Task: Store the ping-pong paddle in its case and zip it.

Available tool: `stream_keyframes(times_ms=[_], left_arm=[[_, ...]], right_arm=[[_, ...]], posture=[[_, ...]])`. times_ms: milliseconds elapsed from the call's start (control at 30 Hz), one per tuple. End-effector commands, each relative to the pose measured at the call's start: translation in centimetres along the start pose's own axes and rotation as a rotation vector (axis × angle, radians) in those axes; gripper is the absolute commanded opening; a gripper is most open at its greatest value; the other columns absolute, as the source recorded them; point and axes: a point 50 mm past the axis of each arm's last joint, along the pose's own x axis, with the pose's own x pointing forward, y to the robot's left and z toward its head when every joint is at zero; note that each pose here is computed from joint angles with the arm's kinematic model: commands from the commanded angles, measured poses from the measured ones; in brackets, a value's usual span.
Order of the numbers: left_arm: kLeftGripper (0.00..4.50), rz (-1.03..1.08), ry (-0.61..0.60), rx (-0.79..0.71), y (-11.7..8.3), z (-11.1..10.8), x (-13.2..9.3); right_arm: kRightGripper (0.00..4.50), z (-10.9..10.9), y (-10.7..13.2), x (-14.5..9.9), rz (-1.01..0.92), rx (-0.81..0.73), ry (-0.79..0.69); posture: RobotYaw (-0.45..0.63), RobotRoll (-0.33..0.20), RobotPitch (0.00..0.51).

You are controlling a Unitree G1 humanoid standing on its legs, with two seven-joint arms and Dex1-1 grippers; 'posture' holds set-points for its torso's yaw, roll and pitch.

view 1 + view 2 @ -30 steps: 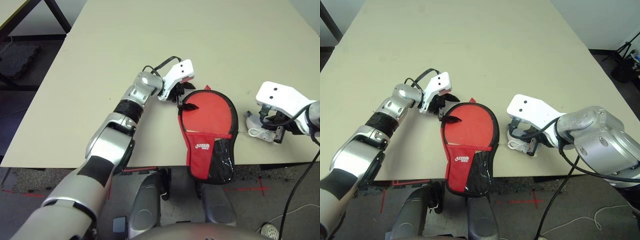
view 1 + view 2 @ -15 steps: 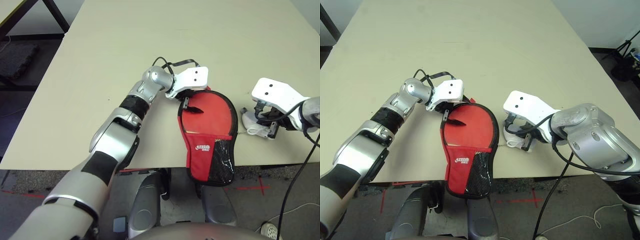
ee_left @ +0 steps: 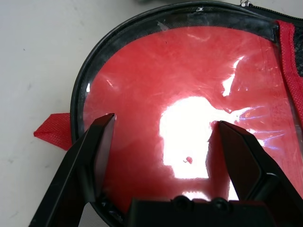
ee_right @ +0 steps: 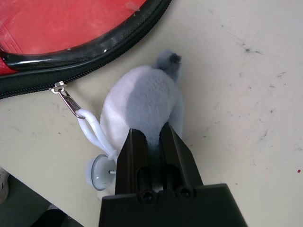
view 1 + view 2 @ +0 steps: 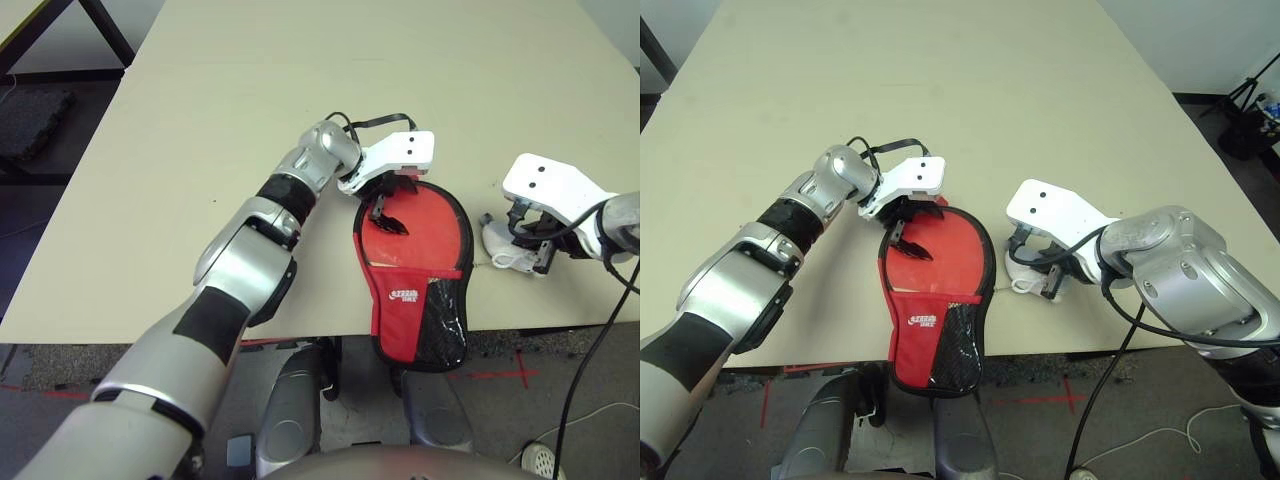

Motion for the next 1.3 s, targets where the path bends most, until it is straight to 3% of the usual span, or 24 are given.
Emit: stream_keyframes(times_ms=[33, 233, 633, 867, 1133, 1300], left_arm=[[4.50, -0.099, 0.133, -0.100, -1.6, -2.7, 2.1], [4.50, -0.124, 0.161, -0.126, -2.1, -3.4, 2.5], [4.50, -0.119, 0.154, -0.111, -2.3, -3.5, 2.7], [4.50, -0.118, 0.151, -0.092, -2.3, -3.2, 3.2], [4.50, -0.121, 0.160, -0.083, -2.5, -3.4, 3.5], [4.50, -0.117, 0.195, -0.059, -2.5, -3.3, 3.7]], right_arm=[[0.00, -0.1, -0.3, -0.2, -0.035, -0.001, 0.012], [0.00, 0.2, 0.2, -1.3, -0.011, -0.024, 0.012], [0.00, -2.6, 5.8, -4.1, 0.315, -0.035, 0.176], [0.00, -3.6, 8.3, -4.1, 0.422, -0.038, 0.194], [0.00, -4.2, 7.6, -2.7, 0.337, -0.057, 0.154], [0.00, -4.6, 8.8, -2.2, 0.417, -0.091, 0.174]], posture=[[-0.21, 0.000, 0.252], [-0.21, 0.000, 0.260], [-0.24, 0.000, 0.272], [-0.25, 0.000, 0.279], [-0.25, 0.000, 0.279], [-0.23, 0.000, 0.278]])
